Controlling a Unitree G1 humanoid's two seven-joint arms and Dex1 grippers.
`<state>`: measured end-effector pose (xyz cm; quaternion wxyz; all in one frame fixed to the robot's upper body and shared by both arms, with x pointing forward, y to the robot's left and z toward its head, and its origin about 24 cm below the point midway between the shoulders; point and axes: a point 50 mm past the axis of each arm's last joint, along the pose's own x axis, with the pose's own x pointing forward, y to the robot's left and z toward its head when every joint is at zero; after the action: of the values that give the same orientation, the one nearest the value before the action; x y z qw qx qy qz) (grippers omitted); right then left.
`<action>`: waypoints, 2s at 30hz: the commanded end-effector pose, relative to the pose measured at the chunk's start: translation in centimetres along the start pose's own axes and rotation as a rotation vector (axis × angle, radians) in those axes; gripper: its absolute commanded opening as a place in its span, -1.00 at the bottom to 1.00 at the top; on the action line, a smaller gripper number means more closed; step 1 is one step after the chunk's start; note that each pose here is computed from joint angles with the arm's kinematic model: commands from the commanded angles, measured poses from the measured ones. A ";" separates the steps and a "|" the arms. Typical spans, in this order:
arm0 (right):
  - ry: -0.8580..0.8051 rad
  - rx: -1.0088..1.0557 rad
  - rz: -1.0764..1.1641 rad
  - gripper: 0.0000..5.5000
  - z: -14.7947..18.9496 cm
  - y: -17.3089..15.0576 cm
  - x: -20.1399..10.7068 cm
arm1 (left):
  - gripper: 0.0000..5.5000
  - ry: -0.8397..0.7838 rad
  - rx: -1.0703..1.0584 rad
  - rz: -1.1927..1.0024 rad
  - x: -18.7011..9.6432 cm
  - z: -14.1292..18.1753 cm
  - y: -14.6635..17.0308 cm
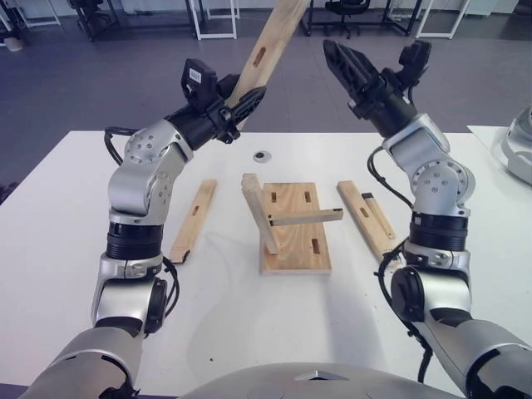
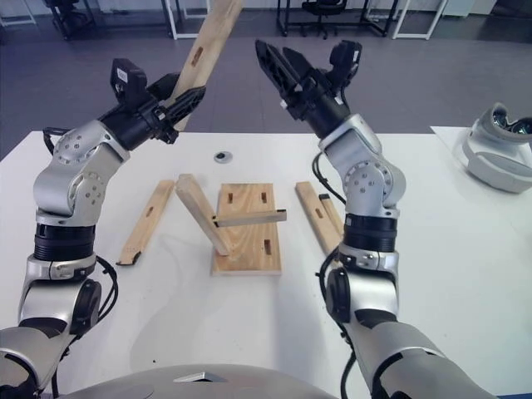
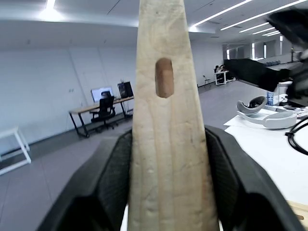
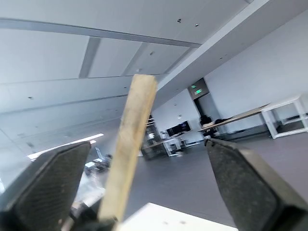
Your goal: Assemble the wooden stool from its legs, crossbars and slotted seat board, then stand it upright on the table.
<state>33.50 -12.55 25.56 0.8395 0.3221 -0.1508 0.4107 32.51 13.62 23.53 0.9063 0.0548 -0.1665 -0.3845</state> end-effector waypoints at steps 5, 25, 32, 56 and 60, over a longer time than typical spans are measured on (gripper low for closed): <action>-0.095 0.216 0.066 0.60 1.9 2.0 1.8 | -0.23 -0.028 0.161 -0.135 0.6 -0.1 -1.8; -0.020 0.258 -0.151 -0.63 -0.6 -0.1 -1.5 | -0.01 0.022 0.360 -0.172 0.2 -1.6 -1.9; -0.131 0.178 -0.472 -0.63 -0.6 -2.9 -9.4 | 0.45 0.143 0.301 -0.028 -2.8 -4.1 -0.3; 0.155 0.122 -0.976 -0.63 -4.3 -0.2 -22.1 | 0.73 0.729 0.058 -0.065 -11.9 -15.5 -8.2; 0.161 0.057 -0.961 -0.63 -3.6 0.4 -21.4 | 0.73 0.728 0.055 -0.073 -11.9 -15.4 -8.3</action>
<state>20.14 -22.35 12.34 0.9224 0.3794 0.0653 0.0319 24.49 15.81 3.81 0.8920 0.2151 0.1596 -0.3641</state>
